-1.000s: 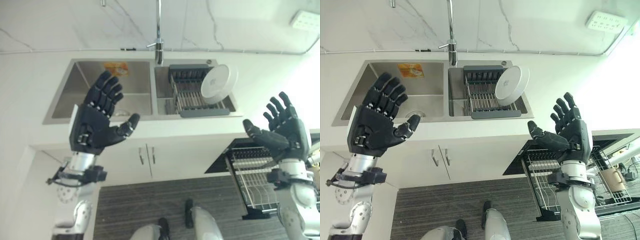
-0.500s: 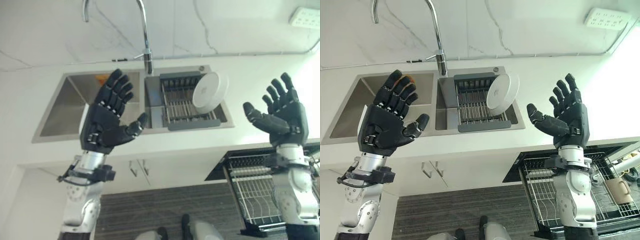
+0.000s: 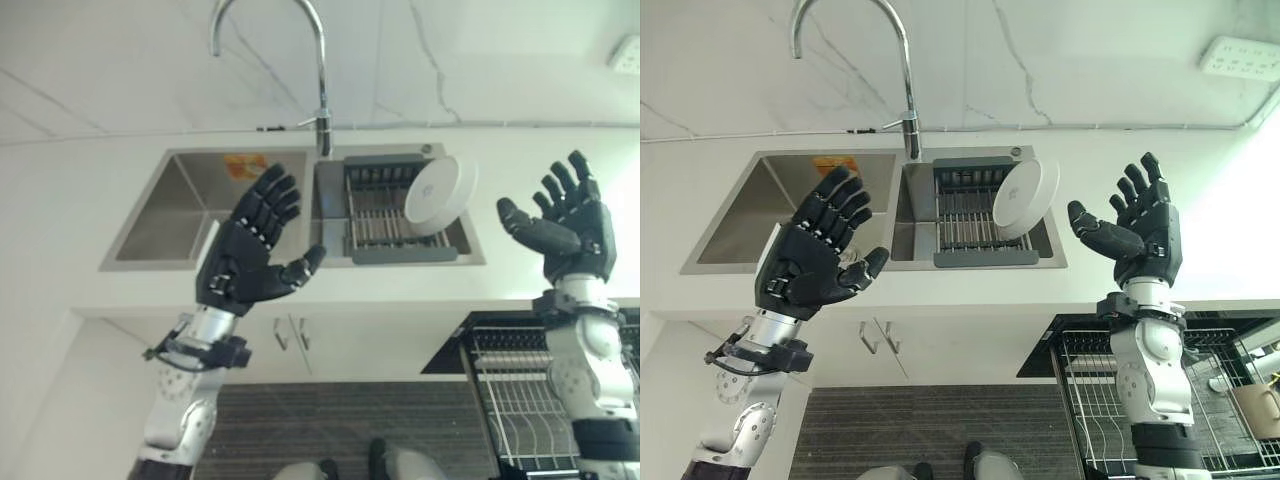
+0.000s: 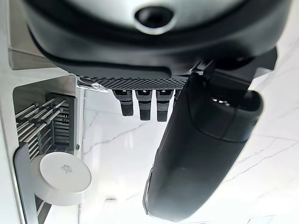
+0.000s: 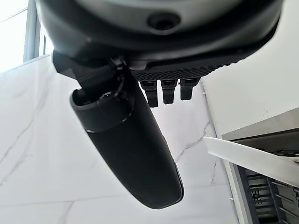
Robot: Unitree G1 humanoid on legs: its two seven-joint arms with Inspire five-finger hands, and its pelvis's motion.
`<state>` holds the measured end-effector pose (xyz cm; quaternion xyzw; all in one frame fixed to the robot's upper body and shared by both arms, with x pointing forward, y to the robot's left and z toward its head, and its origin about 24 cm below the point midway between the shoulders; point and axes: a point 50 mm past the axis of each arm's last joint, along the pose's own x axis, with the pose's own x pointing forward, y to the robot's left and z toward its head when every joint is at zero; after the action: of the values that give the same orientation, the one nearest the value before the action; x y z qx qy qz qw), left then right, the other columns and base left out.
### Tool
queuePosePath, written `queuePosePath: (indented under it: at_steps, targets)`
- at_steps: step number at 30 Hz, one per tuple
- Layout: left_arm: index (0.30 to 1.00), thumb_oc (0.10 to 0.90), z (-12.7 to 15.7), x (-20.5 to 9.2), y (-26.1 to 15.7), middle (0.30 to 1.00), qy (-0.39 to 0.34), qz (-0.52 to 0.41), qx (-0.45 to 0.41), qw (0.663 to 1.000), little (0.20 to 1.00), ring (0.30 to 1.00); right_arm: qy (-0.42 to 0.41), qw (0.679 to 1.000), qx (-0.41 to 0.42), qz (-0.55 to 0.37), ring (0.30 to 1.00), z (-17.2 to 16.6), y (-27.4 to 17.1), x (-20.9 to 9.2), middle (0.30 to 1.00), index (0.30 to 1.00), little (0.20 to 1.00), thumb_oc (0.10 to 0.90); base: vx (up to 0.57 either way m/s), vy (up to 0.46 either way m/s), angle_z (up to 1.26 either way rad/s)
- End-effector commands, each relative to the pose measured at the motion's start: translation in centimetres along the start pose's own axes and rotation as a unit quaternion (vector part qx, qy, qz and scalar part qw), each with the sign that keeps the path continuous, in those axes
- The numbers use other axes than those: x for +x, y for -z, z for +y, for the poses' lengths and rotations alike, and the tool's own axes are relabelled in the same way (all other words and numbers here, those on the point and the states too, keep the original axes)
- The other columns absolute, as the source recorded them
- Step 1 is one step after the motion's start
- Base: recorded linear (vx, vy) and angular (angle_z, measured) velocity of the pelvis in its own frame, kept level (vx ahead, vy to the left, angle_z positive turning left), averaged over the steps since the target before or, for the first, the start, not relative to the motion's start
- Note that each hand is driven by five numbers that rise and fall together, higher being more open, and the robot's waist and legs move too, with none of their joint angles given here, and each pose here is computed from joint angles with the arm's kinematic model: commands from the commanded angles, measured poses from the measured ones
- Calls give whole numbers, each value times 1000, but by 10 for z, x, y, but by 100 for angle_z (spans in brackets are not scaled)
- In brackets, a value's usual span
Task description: Place the dishes in the dishwasher.
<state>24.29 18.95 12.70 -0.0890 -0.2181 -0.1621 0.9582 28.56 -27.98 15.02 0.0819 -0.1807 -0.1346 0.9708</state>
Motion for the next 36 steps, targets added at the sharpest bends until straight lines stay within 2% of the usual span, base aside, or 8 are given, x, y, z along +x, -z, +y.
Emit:
queuePosePath:
  at_steps: [1,4,13,21,36]
  targets:
    - [900,800,-10,22,-27,900,58,-70,24,996,900,900,-11,997,29,-76,900,5,-40,32,900,900,900,800,42,-20,10]
    - [900,800,-11,23,-21,900,70,-52,18,996,900,900,14,999,31,-35,900,-8,-30,49,900,900,900,800,25,-14,13]
    - [900,800,-10,26,-17,900,75,-35,15,996,900,900,35,999,33,22,900,-28,-25,70,900,900,900,800,2,5,5]
    - [900,800,-7,28,-15,900,70,-26,15,997,900,900,28,995,58,81,900,-32,-17,79,900,900,900,800,0,21,6]
    - [900,800,-3,26,-14,900,60,-18,17,998,900,900,17,990,64,127,900,-30,-13,86,900,900,900,800,-2,6,1]
